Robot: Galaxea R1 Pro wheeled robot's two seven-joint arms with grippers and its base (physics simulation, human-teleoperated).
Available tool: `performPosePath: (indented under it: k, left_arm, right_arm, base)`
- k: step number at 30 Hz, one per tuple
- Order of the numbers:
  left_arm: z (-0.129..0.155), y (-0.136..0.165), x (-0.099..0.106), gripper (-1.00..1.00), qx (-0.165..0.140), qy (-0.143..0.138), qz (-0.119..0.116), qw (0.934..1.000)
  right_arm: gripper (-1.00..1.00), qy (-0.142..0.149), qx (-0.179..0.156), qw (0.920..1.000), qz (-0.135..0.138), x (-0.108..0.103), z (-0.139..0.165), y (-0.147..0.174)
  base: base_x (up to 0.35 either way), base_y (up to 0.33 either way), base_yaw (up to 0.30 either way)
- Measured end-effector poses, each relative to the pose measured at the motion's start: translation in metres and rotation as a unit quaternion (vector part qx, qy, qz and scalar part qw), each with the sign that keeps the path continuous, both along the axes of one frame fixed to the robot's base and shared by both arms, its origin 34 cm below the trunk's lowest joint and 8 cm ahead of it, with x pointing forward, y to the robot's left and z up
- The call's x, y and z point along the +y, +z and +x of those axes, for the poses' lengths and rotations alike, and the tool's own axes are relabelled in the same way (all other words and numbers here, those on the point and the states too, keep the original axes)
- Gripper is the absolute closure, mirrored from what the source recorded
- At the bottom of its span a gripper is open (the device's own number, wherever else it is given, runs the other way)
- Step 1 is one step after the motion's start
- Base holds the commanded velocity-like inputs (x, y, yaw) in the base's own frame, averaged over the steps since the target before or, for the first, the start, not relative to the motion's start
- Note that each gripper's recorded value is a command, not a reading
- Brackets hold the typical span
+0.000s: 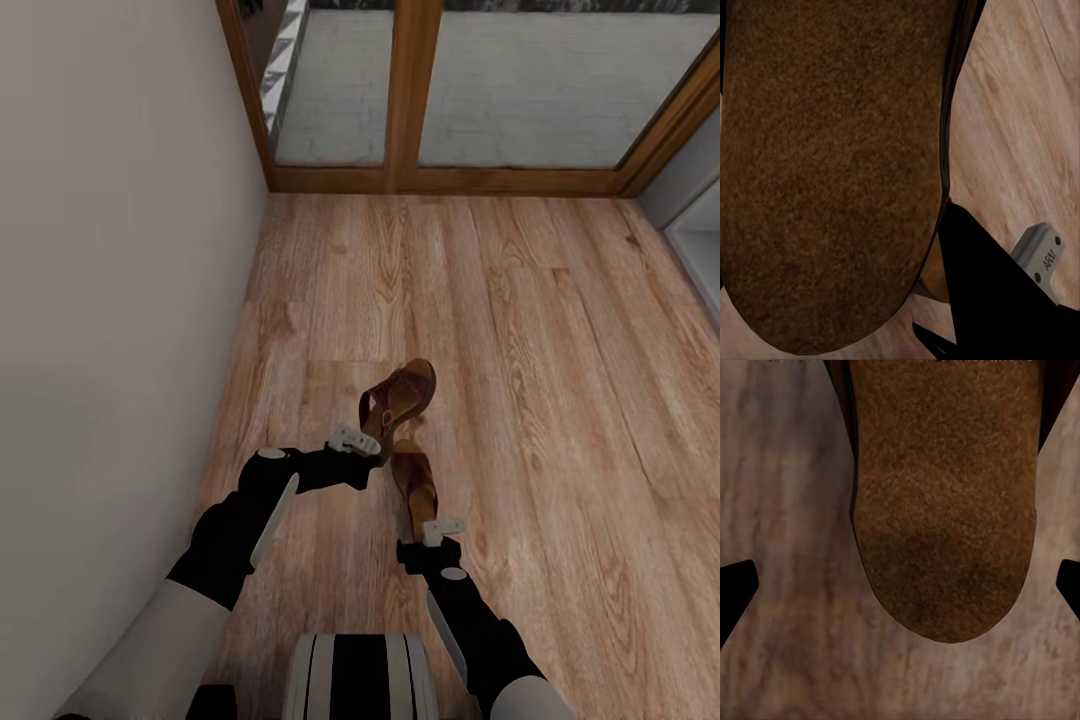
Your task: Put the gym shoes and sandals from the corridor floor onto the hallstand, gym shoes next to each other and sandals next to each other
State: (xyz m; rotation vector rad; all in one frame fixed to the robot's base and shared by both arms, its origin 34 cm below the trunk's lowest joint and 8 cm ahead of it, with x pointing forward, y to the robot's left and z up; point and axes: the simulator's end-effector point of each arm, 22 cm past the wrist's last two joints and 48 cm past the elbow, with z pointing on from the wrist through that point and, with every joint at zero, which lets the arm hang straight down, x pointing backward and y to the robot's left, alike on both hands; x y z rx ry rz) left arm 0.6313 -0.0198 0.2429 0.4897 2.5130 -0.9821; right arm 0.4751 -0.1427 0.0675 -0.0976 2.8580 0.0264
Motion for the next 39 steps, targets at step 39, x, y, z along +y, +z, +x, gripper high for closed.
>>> performPosePath:
  k: [39]
  left_arm:
    - [-0.015, -0.026, 0.001, 1.0, 0.025, 0.0, 0.0, 0.9997]
  right_arm:
    - [-1.0, 0.0, 0.019, 0.9998, 0.0, 0.0, -0.017, -0.016]
  base:
    - [0.0, 0.0, -0.035]
